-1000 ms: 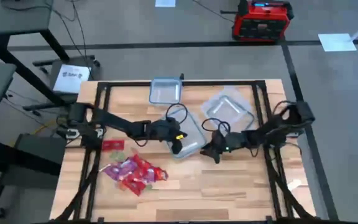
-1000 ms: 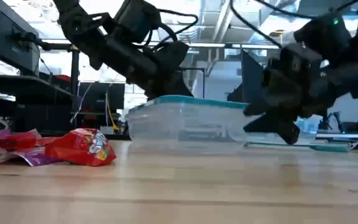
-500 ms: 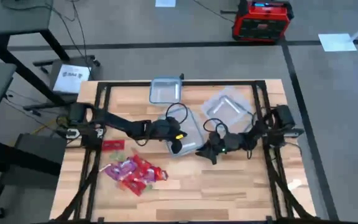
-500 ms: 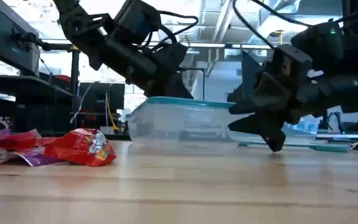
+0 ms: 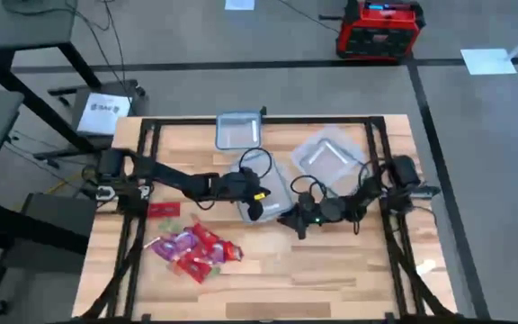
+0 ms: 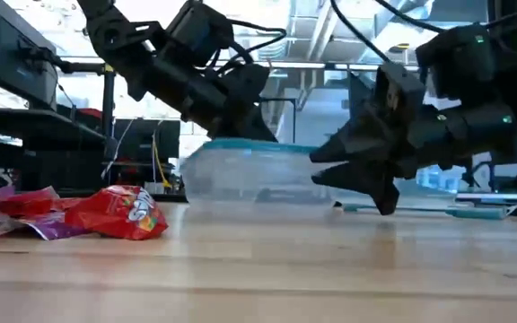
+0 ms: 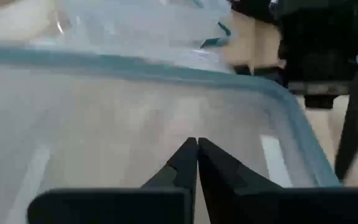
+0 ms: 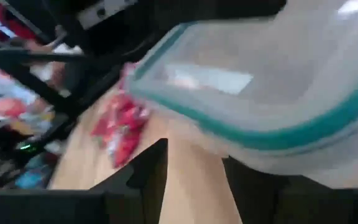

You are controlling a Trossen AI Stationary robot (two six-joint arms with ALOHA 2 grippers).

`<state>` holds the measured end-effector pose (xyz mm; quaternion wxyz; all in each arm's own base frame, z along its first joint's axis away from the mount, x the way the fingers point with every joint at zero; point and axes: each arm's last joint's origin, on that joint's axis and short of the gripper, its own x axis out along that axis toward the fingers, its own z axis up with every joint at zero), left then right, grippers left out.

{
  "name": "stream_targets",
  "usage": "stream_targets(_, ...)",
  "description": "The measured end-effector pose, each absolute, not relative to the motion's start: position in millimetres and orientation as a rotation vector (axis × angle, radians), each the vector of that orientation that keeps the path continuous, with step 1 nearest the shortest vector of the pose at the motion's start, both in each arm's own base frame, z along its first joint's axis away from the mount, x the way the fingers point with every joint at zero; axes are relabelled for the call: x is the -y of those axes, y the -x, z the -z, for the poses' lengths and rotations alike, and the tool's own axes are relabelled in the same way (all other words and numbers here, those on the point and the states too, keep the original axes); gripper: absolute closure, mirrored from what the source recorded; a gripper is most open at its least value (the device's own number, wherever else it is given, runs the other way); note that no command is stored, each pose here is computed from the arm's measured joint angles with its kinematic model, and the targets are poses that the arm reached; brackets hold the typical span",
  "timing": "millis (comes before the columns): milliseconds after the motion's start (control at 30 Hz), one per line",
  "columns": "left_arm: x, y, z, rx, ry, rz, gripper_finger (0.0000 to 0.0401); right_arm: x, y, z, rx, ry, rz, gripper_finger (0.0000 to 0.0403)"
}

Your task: Sort candy

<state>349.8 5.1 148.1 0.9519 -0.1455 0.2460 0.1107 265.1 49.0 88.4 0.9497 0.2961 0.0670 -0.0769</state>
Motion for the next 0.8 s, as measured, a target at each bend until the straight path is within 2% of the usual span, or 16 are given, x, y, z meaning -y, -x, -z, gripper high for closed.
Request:
stream_targets(367,-4.2,-349.7,-148.7,-0.503,0.277,-0.21,0.0401,-53.5,-260.7,-96.1,-0.075,-0.378,0.077,0.0266)
stream_targets(567,-3.1,-349.8,-147.9,-0.506,0.278,-0.202,0.0401,-50.4,-262.0,-96.0,-0.09,-0.388,0.012,0.0276)
stream_targets(800,5.1,-360.0,-127.1,-0.499,0.286,-0.202,0.0401,-40.9,-263.0,-89.6,-0.149,-0.483,0.053,0.0288)
